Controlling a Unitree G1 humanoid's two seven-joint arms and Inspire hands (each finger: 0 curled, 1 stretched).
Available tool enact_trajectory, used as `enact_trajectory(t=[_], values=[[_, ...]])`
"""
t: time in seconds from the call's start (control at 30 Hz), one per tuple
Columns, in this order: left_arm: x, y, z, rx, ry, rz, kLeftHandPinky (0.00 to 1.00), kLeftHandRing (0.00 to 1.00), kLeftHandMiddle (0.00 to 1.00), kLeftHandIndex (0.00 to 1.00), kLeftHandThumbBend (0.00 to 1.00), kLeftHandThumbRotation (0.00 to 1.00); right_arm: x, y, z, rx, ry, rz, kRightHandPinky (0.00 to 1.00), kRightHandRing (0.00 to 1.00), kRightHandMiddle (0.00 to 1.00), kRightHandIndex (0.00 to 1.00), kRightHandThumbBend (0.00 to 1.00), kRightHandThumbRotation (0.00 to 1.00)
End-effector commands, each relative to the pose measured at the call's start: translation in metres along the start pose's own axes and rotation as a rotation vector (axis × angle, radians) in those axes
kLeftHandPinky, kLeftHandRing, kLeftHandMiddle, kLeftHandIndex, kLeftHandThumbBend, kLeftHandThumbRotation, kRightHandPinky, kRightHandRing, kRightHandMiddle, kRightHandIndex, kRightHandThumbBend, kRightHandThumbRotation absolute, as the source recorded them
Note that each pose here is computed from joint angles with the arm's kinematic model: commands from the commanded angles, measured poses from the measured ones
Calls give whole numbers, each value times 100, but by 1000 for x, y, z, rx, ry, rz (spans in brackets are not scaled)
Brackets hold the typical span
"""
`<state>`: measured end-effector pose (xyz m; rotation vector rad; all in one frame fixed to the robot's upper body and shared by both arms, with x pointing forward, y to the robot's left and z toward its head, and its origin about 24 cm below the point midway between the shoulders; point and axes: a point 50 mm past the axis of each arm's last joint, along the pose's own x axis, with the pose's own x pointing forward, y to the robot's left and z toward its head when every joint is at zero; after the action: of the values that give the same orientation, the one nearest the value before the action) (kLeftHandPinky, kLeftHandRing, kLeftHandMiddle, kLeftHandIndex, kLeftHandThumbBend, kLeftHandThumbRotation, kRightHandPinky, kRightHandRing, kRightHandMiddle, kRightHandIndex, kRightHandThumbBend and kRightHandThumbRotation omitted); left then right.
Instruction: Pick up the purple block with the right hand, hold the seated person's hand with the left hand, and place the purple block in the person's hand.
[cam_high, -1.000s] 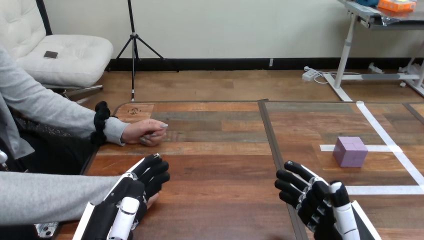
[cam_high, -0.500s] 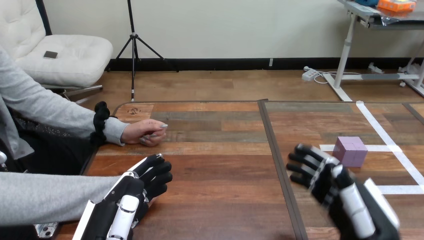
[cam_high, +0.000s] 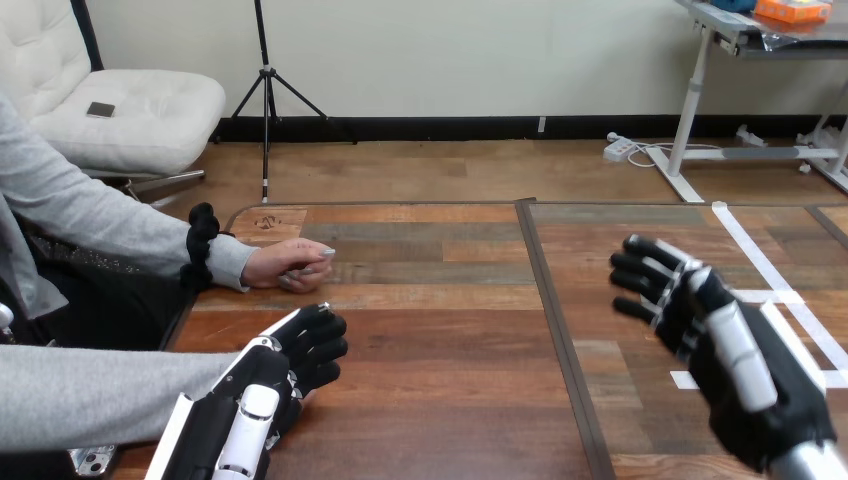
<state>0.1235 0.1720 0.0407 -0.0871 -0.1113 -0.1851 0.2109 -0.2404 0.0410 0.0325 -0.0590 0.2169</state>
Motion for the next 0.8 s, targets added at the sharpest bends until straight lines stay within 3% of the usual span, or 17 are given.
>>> enact_trajectory(t=[0.0, 0.37, 0.77], values=[[14, -2, 11, 1, -83, -24, 78, 83, 82, 80, 49, 91, 30, -17, 16, -13, -54, -16, 96, 91, 87, 87, 68, 88], [15, -1, 10, 1, -80, -28, 73, 83, 82, 80, 51, 90, 50, -32, 16, -50, -44, -64, 95, 89, 86, 87, 71, 87], [16, 0, 11, -1, -84, -25, 71, 83, 83, 80, 50, 90, 83, -52, 22, -129, -14, -129, 87, 85, 84, 84, 69, 85]])
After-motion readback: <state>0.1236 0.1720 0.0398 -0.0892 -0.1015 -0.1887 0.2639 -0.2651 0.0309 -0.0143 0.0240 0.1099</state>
